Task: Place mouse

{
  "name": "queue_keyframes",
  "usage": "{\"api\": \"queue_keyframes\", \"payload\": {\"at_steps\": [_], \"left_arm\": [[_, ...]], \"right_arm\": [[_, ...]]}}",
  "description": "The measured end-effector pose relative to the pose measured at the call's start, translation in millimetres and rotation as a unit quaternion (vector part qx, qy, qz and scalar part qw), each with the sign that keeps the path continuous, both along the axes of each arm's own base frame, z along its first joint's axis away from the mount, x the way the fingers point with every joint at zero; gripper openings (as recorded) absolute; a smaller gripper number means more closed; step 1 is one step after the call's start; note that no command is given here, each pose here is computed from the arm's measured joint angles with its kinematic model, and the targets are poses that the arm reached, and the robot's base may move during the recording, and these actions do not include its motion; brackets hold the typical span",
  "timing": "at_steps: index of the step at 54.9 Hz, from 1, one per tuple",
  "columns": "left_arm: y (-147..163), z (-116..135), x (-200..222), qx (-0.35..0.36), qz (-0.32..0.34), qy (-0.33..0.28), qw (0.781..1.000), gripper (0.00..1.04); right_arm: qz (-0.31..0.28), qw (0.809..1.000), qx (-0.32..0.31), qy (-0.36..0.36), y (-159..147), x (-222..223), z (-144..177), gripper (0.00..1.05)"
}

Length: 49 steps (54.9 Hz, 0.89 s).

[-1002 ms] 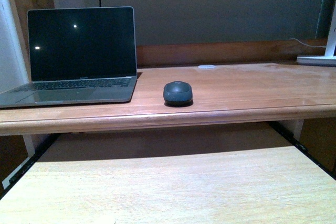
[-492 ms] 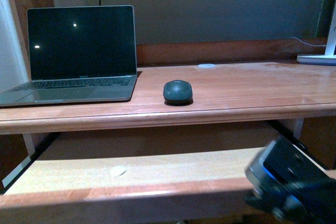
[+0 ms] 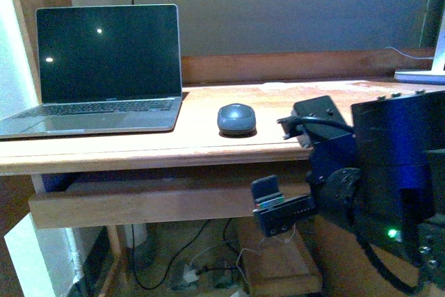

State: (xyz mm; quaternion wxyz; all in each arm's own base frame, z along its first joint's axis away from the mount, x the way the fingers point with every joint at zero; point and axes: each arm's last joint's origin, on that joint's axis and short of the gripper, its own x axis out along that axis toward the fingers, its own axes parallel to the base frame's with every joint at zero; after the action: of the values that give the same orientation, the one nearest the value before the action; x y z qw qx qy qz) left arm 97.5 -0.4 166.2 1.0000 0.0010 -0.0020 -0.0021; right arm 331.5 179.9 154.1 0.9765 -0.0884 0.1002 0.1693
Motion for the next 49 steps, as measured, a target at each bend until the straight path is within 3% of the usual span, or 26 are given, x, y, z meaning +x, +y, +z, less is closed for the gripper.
{"api": "queue_keyframes", "payload": {"at_steps": [14, 20, 23, 37, 45, 49], "left_arm": [[0, 0, 0, 0.000, 0.000, 0.000, 1.000, 0.97], [0, 0, 0, 0.000, 0.000, 0.000, 1.000, 0.97], [0, 0, 0, 0.000, 0.000, 0.000, 1.000, 0.97], [0, 0, 0, 0.000, 0.000, 0.000, 1.000, 0.97], [0, 0, 0, 0.000, 0.000, 0.000, 1.000, 0.97], [0, 0, 0, 0.000, 0.000, 0.000, 1.000, 0.97]], "right_arm": [[-0.046, 0.996, 0.072, 0.039, -81, -62, 36, 0.97], [-0.077, 0.986, 0.140, 0.044, -131, -118, 49, 0.97], [-0.084, 0.983, 0.156, 0.043, -143, -137, 51, 0.97], [-0.060, 0.978, 0.196, 0.038, -159, -221, 41, 0.97], [-0.019, 0.977, 0.212, 0.000, -163, -234, 37, 0.97], [-0.074, 0.979, 0.185, -0.039, -170, -233, 26, 0.90]]}}
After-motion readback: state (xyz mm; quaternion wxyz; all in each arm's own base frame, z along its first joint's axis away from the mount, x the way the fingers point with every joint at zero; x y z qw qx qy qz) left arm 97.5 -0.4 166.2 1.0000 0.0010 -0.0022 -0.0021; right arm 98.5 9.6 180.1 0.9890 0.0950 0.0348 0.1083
